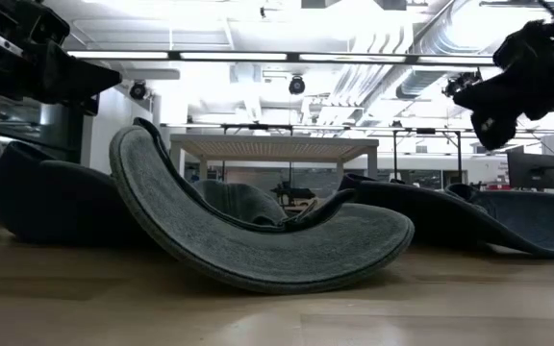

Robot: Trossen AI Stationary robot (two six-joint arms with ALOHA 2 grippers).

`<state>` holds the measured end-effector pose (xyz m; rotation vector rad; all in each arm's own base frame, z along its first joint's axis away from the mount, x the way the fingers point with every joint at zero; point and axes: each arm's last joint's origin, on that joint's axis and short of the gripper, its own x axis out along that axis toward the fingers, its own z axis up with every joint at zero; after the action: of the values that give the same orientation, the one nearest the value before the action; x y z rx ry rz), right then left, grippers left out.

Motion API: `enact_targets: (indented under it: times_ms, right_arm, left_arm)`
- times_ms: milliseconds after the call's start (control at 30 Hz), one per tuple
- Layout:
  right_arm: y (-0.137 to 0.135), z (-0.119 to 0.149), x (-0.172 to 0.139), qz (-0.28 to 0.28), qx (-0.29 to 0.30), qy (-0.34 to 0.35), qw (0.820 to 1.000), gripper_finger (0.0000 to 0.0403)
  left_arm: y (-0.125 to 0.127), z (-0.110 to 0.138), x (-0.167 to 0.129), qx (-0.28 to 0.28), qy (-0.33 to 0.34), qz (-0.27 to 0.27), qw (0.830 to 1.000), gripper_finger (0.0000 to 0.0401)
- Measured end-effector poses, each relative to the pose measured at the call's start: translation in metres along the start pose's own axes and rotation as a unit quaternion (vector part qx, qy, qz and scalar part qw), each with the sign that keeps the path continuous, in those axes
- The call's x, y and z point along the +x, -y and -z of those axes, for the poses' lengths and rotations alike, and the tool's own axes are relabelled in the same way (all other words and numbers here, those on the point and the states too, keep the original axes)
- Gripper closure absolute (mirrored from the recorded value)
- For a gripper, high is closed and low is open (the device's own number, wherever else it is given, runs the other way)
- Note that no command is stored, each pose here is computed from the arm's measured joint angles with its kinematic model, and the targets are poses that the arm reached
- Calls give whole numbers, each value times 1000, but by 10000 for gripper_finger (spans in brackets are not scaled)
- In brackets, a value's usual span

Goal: Pick & Place hat
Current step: Put the top right gray cap on the shelf

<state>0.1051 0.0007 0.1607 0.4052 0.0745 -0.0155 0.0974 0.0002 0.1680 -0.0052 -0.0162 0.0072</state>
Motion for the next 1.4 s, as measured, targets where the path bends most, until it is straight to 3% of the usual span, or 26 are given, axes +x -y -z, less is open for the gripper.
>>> enact_targets:
  times_ms: [100, 200, 467, 667, 933, 1133, 1400]
  right_arm:
    - [1, 1, 0, 13, 107, 1, 994, 391]
    - [2, 1, 0, 21, 164, 3, 986, 391]
    - [5, -2, -1, 47, 200, 7, 979, 391]
    - [3, -30, -15, 180, 218, -27, 959, 391]
    - [-3, -63, -22, 335, 233, -148, 901, 391]
    - [0, -74, 2, 363, 258, -237, 863, 391]
    - [16, -65, 32, 394, 274, -323, 816, 384]
  left_arm:
    - [0, 0, 0, 0, 0, 0, 1000, 396]
    - [0, 0, 0, 0, 0, 0, 1000, 396]
    - [0, 0, 0, 0, 0, 0, 1000, 396]
    - [0, 0, 0, 0, 0, 0, 1000, 396]
    - [0, 0, 0, 0, 0, 0, 1000, 396]
    - [0, 0, 0, 0, 0, 0, 1000, 396]
    - [0, 0, 0, 0, 0, 0, 1000, 396]
